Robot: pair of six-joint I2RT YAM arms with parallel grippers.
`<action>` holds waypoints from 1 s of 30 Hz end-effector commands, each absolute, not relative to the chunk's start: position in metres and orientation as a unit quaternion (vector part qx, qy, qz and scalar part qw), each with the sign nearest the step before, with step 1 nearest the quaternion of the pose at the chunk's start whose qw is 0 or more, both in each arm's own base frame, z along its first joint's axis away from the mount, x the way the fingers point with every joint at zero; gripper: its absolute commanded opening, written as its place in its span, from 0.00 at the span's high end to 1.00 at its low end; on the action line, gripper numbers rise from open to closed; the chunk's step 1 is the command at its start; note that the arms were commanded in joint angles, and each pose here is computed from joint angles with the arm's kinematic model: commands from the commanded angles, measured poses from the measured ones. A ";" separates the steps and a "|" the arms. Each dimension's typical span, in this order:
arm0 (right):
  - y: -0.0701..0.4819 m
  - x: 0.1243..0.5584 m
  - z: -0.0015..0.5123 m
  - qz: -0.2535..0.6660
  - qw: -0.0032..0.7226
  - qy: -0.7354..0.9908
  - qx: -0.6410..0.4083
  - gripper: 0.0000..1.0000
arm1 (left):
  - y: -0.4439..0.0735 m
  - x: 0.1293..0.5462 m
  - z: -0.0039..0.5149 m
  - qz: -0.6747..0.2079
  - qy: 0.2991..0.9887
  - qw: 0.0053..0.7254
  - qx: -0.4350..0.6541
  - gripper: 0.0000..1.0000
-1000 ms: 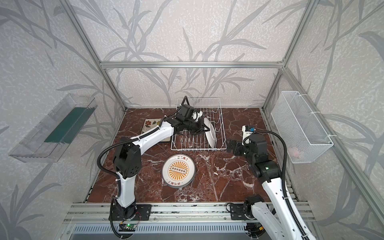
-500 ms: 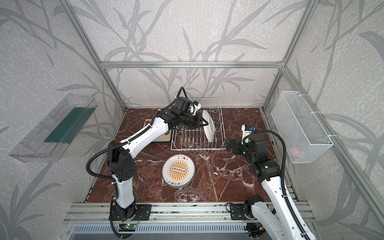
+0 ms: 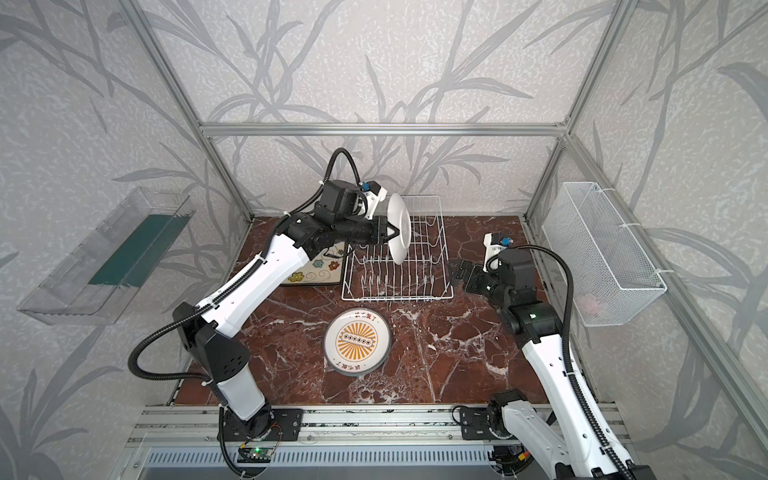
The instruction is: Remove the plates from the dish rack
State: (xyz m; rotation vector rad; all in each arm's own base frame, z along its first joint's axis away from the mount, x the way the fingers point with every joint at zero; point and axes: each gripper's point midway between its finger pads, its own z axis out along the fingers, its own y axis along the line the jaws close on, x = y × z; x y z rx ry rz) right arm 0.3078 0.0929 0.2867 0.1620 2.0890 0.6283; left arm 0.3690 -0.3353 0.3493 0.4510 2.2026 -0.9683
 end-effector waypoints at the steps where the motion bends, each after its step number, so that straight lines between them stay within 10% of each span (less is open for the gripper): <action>1: 0.106 0.317 0.309 0.300 0.458 0.834 0.064 0.01 | -0.314 0.362 0.387 -0.318 0.816 0.420 0.238 1.00; 12: 0.138 0.338 0.332 0.356 0.419 0.834 0.050 0.01 | -0.276 0.339 0.395 -0.200 0.734 0.551 0.344 1.00; 30: 0.202 0.342 0.346 0.363 0.406 0.839 -0.002 0.01 | -0.250 0.309 0.343 -0.057 0.652 0.573 0.494 1.00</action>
